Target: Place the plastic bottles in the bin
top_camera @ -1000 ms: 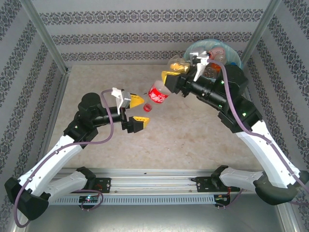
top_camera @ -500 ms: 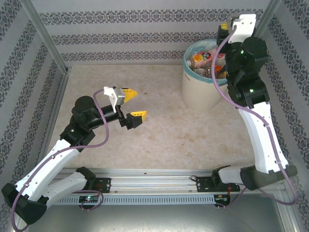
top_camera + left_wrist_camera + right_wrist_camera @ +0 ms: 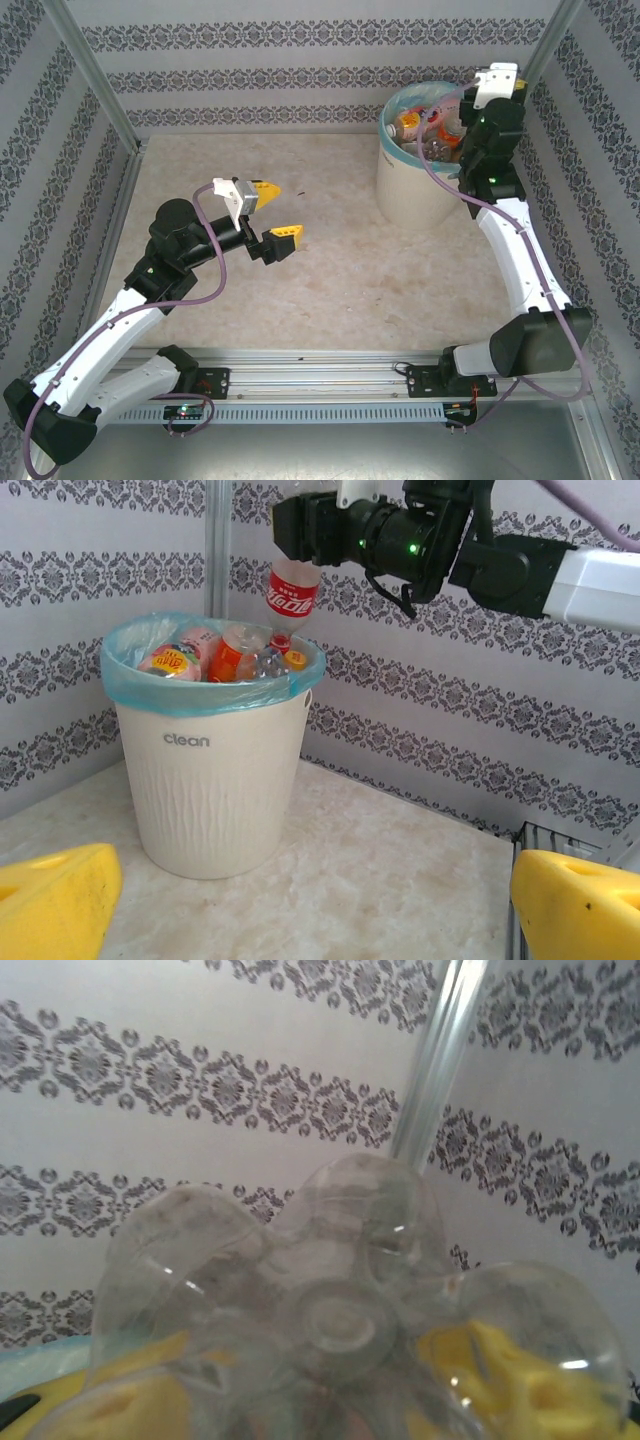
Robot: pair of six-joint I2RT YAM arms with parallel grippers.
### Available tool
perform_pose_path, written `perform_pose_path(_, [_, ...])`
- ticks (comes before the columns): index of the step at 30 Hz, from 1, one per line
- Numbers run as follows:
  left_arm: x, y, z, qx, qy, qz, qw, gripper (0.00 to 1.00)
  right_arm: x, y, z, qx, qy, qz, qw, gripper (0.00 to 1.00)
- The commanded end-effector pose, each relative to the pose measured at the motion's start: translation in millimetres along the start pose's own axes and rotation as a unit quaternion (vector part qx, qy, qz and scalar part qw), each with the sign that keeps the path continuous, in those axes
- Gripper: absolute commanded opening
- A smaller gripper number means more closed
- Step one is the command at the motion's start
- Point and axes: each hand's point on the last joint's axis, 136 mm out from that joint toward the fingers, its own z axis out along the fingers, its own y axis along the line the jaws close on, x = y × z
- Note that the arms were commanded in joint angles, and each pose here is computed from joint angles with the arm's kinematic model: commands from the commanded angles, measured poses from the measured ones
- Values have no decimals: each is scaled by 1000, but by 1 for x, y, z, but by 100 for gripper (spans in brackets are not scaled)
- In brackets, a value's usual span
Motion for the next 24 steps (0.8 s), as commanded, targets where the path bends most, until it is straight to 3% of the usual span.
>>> perform_pose_path(1, [-1,-4,-2,2,-6,0,1000,100,-21,-19,-6,-1,-50,83,995,35])
perform_pose_path(8, [3,-3,-3,-2,-1,2,1000,100,-11,-16,-1,-23,-46,109,993,36])
perform_pose_path(18, [4,-2,-2,-3,-2,4,1000,100,-59,-21,-8,-29,-97,125,987,36])
perform_pose_path(24, [6,0,0,-5,-1,1,1000,100,-34,-2,14,-47,-56,115,991,40])
